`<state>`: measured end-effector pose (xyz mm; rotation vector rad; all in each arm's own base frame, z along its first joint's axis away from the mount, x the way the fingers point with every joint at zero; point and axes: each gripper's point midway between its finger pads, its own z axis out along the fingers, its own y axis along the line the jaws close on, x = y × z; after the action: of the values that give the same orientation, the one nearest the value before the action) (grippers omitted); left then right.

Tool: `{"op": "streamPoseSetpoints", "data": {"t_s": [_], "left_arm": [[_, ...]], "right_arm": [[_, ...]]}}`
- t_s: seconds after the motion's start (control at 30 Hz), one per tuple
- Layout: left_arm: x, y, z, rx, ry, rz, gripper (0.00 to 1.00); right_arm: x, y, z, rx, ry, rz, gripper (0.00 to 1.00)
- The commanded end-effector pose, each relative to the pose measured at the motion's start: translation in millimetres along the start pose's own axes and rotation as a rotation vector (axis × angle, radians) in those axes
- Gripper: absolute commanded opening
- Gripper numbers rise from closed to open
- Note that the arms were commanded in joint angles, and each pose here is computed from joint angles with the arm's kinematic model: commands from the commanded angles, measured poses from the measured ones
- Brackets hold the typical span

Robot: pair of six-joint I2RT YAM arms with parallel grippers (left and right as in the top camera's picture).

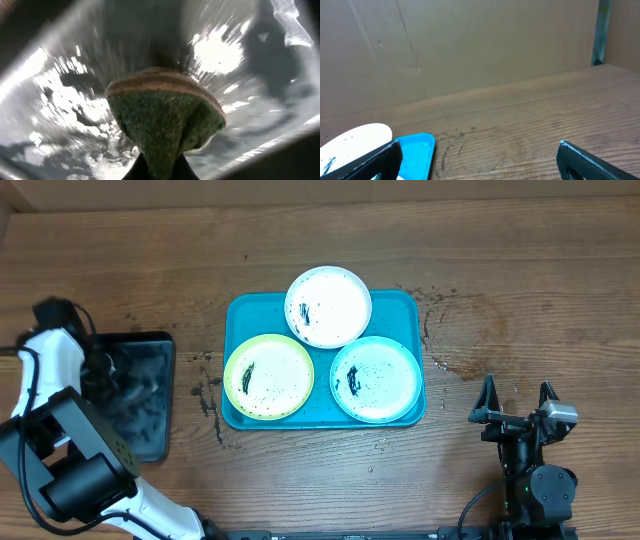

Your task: Clean dirty plates on tray and stack at the side

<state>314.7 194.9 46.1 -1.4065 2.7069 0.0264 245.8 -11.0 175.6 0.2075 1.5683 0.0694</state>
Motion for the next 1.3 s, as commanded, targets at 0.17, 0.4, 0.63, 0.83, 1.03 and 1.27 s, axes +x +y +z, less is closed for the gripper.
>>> {"op": "streamPoseSetpoints", "data": {"t_s": [0.17, 0.4, 0.63, 0.83, 1.03, 1.27], "left_arm": [[-28.2, -30.8, -85.2, 0.173, -0.152, 0.034, 0.04], [-2.3, -29.4, -25.3, 0.116, -0.024, 0.051, 0.04], [11.5, -15.6, -9.6, 0.073, 0.079, 0.027, 0.04], [5.9, -18.8, -50.7, 0.104, 0.11, 0.005, 0.04], [8.4, -1.8, -13.4, -0.048, 0.053, 0.004, 0.04], [11.3, -1.6, -17.6, -0.043, 0.062, 0.0, 0.04]], "right_arm": [[2.2, -0.5, 0.1, -0.001, -0.002, -0.003, 1.0], [2.2, -0.5, 0.1, -0.001, -0.002, -0.003, 1.0], [2.2, -0.5, 0.1, -0.001, -0.002, -0.003, 1.0], [2.2, -0.5, 0.1, -0.001, -0.002, -0.003, 1.0], [2.2, -0.5, 0.1, -0.001, -0.002, -0.003, 1.0], [2.2, -0.5, 0.1, -0.001, -0.002, -0.003, 1.0]]}}
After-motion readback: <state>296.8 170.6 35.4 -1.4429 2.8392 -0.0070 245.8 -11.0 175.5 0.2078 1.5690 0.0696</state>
